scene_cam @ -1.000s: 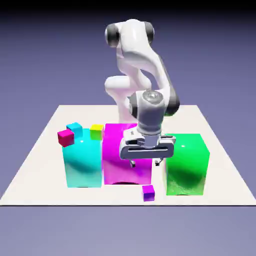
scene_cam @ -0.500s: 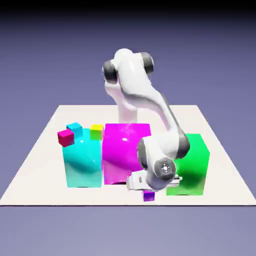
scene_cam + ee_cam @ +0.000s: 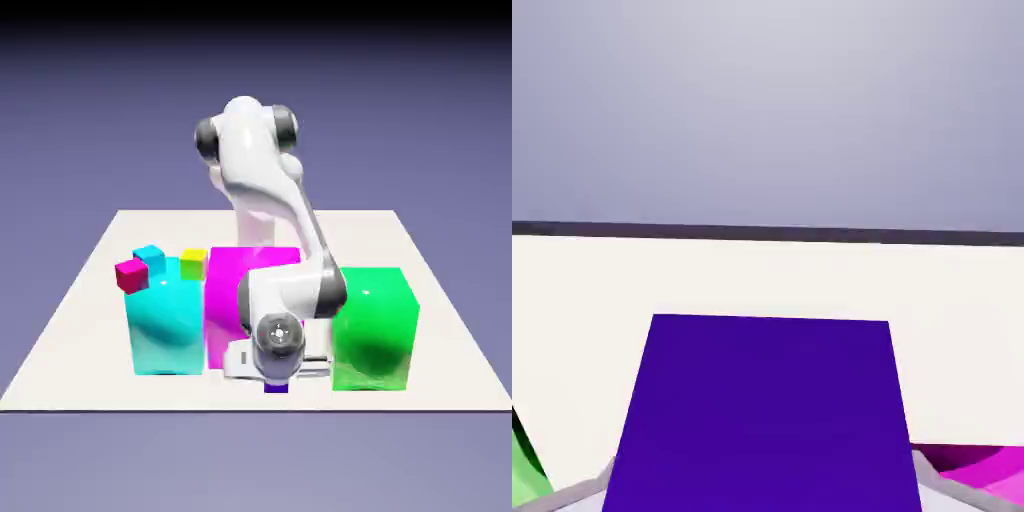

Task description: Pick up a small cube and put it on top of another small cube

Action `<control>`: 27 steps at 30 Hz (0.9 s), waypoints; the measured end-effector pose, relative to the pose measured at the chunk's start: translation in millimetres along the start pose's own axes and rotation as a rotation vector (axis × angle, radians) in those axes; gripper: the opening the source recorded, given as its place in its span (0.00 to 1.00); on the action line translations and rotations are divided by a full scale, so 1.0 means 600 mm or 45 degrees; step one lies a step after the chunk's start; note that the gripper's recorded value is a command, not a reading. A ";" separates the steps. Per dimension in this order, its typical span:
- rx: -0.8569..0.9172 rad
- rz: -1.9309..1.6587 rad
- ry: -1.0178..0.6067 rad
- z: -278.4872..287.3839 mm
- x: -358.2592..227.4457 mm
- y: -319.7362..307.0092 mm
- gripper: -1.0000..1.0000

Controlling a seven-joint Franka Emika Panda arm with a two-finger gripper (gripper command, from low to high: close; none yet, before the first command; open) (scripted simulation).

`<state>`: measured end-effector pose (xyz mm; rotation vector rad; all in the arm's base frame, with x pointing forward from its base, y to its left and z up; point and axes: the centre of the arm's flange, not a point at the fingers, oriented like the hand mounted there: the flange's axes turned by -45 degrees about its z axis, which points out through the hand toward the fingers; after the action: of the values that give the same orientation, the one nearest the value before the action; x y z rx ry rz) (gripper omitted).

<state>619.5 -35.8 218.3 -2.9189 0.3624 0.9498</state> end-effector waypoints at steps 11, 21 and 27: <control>0.735 1.027 0.127 -0.148 -0.203 0.447 0.00; 1.349 1.629 -0.129 -0.132 -0.396 0.596 0.00; 1.373 1.661 -0.128 -0.051 -0.346 0.563 1.00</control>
<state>394.3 -324.6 373.0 -1.4139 2.0427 0.5431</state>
